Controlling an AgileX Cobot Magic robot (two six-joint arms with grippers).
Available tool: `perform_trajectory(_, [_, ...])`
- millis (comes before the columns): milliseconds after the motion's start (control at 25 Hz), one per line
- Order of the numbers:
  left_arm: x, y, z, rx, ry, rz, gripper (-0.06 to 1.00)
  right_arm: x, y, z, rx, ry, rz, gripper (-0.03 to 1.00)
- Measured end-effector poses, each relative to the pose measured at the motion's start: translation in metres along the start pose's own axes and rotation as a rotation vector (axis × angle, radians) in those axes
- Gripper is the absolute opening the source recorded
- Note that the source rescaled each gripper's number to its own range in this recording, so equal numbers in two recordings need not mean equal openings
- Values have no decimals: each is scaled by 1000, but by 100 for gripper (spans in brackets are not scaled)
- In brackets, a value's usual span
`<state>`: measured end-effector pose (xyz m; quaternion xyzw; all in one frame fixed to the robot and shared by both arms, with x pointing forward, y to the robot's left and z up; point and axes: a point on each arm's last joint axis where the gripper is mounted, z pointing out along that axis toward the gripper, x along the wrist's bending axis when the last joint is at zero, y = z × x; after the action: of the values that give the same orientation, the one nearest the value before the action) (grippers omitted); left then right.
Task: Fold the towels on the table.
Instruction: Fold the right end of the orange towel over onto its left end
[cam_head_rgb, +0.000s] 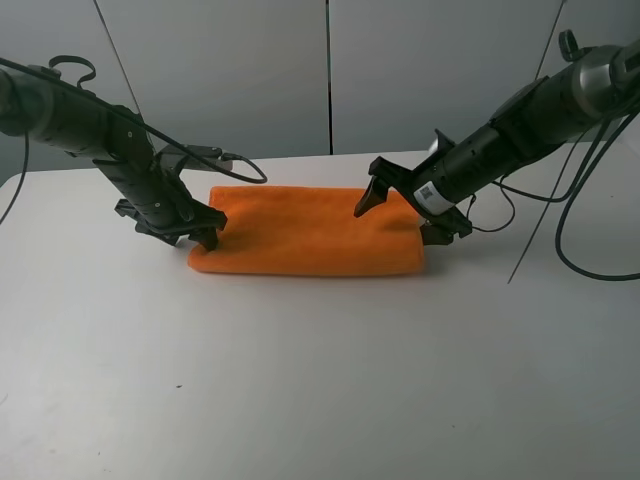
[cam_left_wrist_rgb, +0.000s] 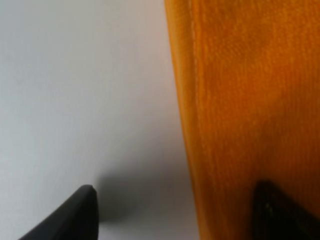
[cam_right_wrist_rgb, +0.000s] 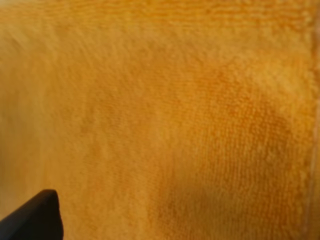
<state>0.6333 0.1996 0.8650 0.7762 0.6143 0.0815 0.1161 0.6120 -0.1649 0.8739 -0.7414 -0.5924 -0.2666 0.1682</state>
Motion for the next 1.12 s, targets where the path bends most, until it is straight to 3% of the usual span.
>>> perform_trajectory(720, [0, 0, 0, 4, 1, 1, 80, -6, 0, 15, 31, 29, 14, 93])
perform_trajectory(1120, [0, 0, 0, 4, 1, 1, 80, 10, -8, 26, 29, 63, -25, 92])
